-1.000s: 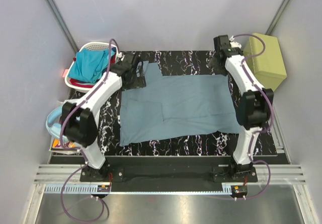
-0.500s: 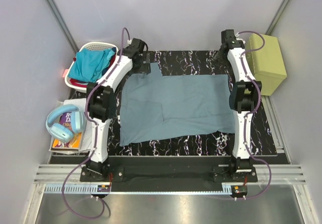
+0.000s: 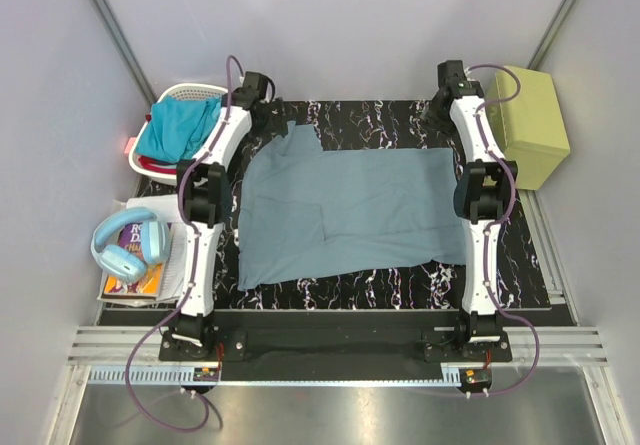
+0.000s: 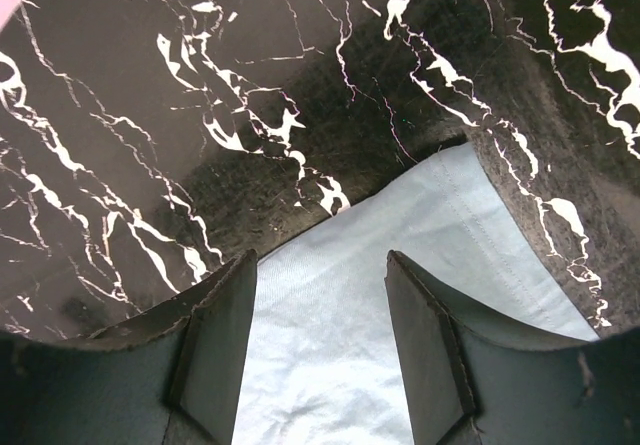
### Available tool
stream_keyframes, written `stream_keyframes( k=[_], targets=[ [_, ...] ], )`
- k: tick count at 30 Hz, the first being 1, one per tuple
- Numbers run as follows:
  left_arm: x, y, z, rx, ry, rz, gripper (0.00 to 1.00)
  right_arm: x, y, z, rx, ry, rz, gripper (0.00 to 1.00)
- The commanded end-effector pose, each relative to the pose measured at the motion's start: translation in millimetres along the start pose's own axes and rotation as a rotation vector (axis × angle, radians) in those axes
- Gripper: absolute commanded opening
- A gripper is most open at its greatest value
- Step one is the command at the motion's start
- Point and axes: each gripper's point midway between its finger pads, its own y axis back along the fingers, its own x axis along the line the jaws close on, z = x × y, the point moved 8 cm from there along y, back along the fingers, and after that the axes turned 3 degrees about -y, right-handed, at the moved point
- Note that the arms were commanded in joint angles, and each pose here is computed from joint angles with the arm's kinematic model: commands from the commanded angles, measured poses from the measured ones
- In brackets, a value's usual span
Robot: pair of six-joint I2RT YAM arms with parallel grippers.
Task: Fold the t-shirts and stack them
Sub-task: Grap the side of the flattened tshirt furthest away from the robot with both arms
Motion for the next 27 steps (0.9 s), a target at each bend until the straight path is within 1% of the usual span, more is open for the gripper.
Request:
stream_keyframes(
  k=[1, 6, 8, 11, 13, 19, 20, 27],
  targets=[
    [-25, 0, -2, 0.001, -0.044, -0.082, 0.99, 0, -9, -3, 0.018, 0.007, 0.004, 0.62],
    [-31, 2, -12, 0.025, -0.049, -0.073, 0.99, -13, -28, -8, 0.047, 0.001, -0.043, 0.62],
    [-32, 4, -16, 0.035, -0.052, -0.068, 0.99, -15, -25, -9, 0.05, 0.013, -0.055, 0.61],
    [-34, 11, -13, 0.018, -0.056, -0.063, 0.99, -16, -29, -8, 0.046, 0.009, -0.052, 0.61],
    [-35, 9, -13, 0.019, -0.055, -0.066, 0.99, -18, -33, -7, 0.058, -0.01, -0.047, 0.62],
    [-35, 2, -22, 0.052, -0.044, -0.074, 0.99, -25, -51, -17, 0.089, -0.004, -0.07, 0.61],
    [-34, 0, -24, 0.058, -0.043, -0.07, 0.99, -38, -56, -8, 0.09, -0.03, -0.087, 0.61],
    [-34, 1, -23, 0.054, -0.045, -0.064, 0.99, -43, -68, -13, 0.11, -0.038, -0.094, 0.57]
  ],
)
